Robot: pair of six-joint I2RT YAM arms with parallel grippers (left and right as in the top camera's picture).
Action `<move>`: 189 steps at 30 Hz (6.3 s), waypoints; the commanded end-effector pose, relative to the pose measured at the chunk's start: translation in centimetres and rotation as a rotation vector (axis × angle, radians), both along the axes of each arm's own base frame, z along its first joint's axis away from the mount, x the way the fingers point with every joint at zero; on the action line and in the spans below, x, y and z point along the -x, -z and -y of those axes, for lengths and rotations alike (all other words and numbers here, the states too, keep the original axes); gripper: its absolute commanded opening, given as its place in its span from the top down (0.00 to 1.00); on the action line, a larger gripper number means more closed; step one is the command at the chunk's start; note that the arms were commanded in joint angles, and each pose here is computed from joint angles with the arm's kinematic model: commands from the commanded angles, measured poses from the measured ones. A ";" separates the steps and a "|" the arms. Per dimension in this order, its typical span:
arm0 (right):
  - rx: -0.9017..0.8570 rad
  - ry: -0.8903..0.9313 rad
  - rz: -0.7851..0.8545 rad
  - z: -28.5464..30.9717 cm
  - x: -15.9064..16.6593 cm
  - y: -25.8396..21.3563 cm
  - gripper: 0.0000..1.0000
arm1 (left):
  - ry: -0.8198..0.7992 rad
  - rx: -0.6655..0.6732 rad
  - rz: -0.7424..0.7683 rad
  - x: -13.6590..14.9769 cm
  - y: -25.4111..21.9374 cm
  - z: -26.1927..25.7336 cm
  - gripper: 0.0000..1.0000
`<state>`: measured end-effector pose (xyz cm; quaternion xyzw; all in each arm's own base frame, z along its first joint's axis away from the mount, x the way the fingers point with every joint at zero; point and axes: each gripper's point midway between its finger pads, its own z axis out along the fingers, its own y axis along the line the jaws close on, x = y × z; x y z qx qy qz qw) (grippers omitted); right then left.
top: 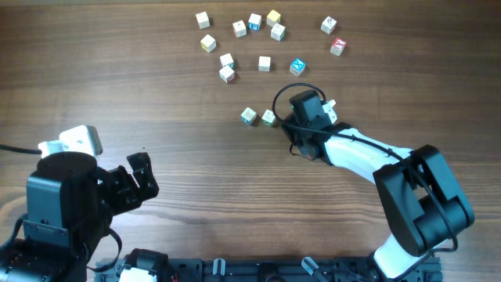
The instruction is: Form a circle
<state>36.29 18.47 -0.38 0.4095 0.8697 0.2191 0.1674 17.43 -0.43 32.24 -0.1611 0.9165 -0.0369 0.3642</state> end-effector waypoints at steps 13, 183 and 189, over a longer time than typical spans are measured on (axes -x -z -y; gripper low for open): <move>-0.080 -0.126 -0.029 -3.8 1.7 1.4 0.96 | -0.020 -0.005 0.004 -0.1 0.0 -0.3 0.00; 0.555 -0.642 0.288 -6.1 -19.2 -0.7 0.64 | -0.020 -0.005 0.004 -0.1 0.0 -0.3 0.00; 0.584 -0.684 0.351 -6.3 -18.7 -6.9 0.84 | -0.020 -0.005 0.004 -0.1 0.0 -0.3 0.00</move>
